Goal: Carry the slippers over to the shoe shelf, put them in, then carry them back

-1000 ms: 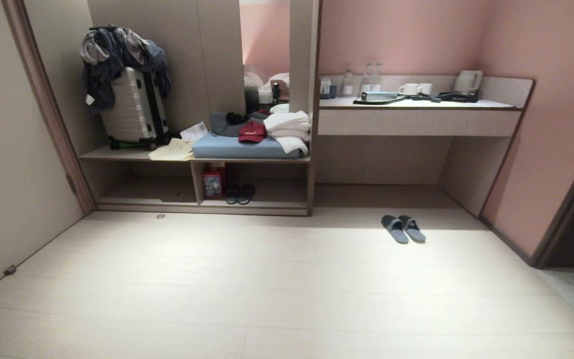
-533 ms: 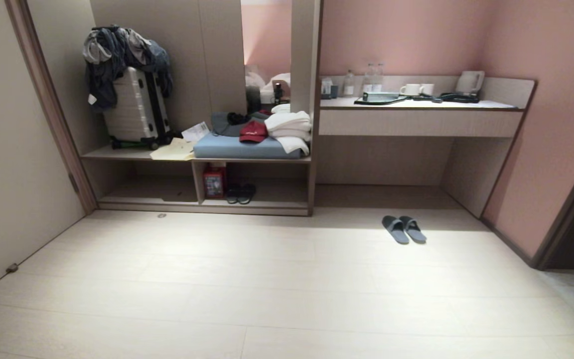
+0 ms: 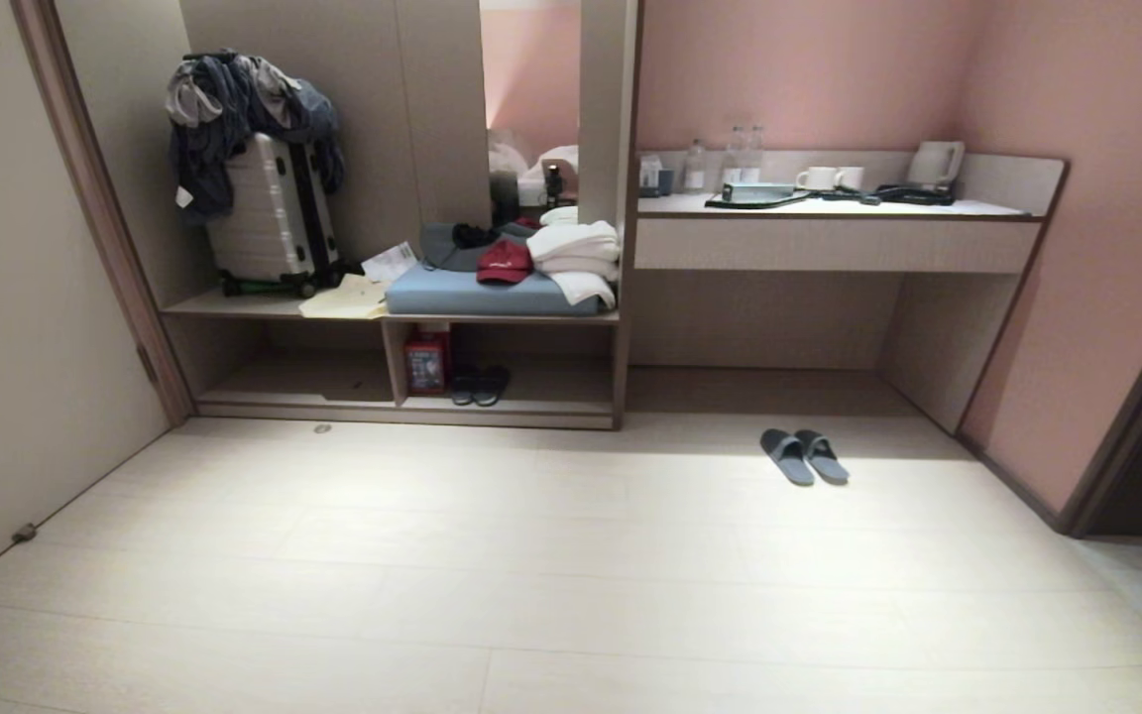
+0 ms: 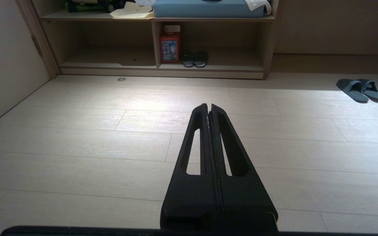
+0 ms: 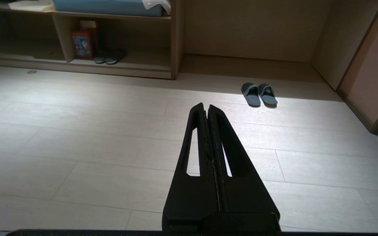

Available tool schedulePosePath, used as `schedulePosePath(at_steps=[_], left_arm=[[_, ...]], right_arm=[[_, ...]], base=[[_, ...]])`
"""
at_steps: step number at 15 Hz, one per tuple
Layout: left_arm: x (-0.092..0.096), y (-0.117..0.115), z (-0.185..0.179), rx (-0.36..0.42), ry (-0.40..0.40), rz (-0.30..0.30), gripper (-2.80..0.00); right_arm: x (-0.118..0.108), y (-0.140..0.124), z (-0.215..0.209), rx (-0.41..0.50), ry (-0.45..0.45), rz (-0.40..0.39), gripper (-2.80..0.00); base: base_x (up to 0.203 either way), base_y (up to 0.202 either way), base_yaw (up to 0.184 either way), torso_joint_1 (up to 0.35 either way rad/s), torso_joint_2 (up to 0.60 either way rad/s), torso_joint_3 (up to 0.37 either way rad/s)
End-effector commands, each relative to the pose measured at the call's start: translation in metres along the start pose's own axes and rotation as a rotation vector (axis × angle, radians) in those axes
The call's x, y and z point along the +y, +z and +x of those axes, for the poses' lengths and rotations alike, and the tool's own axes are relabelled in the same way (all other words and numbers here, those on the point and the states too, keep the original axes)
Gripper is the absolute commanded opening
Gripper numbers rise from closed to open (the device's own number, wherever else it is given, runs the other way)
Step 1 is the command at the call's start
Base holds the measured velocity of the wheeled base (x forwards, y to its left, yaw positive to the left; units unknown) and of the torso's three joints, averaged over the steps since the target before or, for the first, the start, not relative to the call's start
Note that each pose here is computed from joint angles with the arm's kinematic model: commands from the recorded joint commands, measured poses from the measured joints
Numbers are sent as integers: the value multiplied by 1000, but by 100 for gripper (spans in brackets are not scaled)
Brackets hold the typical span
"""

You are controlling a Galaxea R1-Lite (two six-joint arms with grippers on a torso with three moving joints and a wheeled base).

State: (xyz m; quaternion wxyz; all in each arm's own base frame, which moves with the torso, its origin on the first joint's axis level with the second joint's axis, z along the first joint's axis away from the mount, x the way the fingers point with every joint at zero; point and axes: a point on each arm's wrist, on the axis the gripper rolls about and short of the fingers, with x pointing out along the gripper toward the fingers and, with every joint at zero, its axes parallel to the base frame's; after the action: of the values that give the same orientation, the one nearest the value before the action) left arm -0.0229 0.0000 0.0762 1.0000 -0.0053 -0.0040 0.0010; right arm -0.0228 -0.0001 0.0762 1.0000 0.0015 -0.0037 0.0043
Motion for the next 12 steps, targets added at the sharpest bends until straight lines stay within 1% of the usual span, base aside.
schedulePosePath(at_steps=[1, 9, 12], left_arm=[[0, 0, 0, 0, 0, 0, -280], [0, 0, 0, 0, 1, 0, -280], [0, 0, 0, 0, 1, 0, -280]], right_arm=[[0, 0, 0, 1, 1, 0, -280], [0, 0, 0, 4, -10, -2, -280], [0, 0, 0, 1, -8, 10, -280]], base=[[0, 0, 0, 0, 0, 0], [0, 0, 0, 0, 0, 0], [0, 0, 0, 0, 0, 0]])
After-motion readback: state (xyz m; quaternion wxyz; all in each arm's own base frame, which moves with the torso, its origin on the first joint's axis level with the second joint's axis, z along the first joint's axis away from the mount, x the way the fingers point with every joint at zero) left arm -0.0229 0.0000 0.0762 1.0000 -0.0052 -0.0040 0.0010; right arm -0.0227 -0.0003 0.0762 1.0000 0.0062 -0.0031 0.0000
